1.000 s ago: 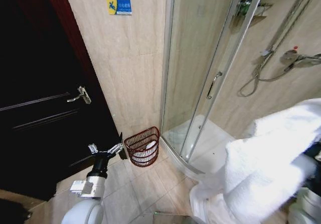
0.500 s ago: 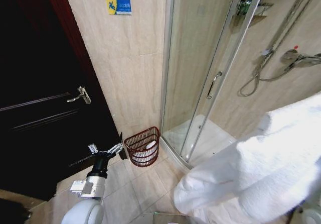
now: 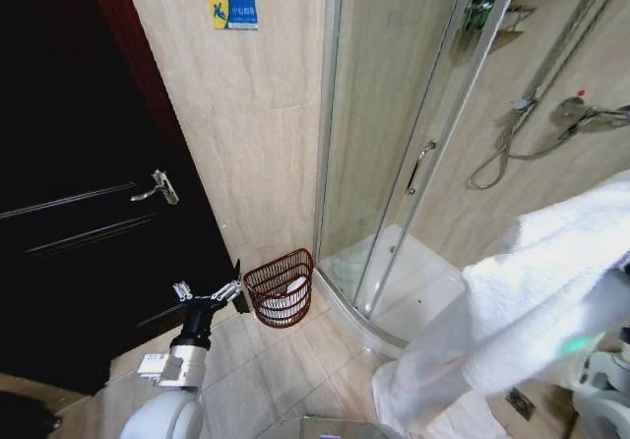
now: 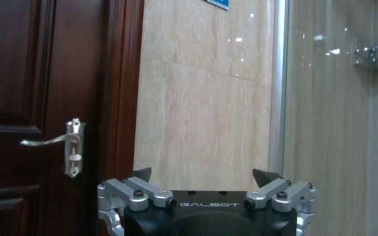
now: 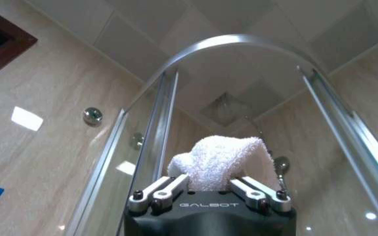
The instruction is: Discard the used towel into the hamper.
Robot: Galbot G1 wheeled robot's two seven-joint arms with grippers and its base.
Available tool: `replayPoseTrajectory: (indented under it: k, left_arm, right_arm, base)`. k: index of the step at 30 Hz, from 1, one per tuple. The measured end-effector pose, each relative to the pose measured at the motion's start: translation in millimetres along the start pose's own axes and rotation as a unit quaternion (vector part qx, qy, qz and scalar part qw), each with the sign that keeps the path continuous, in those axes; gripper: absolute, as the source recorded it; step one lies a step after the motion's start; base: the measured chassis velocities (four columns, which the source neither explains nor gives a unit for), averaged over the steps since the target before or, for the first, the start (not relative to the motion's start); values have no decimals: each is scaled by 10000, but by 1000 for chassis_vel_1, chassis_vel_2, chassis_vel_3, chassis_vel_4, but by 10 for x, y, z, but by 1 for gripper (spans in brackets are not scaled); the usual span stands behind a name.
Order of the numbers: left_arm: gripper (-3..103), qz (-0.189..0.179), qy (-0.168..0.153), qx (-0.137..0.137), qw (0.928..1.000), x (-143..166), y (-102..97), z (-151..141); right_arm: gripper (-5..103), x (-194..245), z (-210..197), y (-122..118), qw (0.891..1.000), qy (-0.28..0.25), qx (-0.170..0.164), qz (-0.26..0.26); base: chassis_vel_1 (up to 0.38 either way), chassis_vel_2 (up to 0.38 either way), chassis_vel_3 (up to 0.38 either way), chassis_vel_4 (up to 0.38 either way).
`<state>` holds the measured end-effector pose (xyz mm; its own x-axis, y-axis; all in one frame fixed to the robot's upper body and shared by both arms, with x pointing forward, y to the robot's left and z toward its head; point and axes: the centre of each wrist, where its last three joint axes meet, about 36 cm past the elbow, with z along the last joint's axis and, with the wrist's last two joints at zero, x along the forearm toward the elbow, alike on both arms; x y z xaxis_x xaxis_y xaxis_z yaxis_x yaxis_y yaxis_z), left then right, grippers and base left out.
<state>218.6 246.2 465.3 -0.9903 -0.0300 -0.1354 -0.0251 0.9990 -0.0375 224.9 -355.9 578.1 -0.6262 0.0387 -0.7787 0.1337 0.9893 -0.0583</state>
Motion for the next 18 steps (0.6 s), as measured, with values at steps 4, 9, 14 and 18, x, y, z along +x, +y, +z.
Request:
replayPoseTrajectory:
  k: [4, 9, 14, 18]
  left_arm:
    - [100, -1, 0, 0, 10000, 0, 0, 0]
    - [100, 0, -1, 0, 10000, -1, 0, 0]
    - [100, 0, 0, 0, 10000, 0, 0, 0]
    - [100, 0, 0, 0, 10000, 0, 0, 0]
  right_arm:
    - [8, -17, -2, -8, 9999, -99, 28, -14]
    - [8, 36, -23, -36, 9998, -160, 151, -13]
    - [8, 80, -27, -38, 9997, -159, 168, 61]
    - [8, 78, -28, -41, 9997, -181, 175, 79]
  base:
    - [-112, 121, 108, -97]
    - [-49, 51, 64, -52]
    - [21, -21, -26, 26]
    - [57, -55, -56, 64]
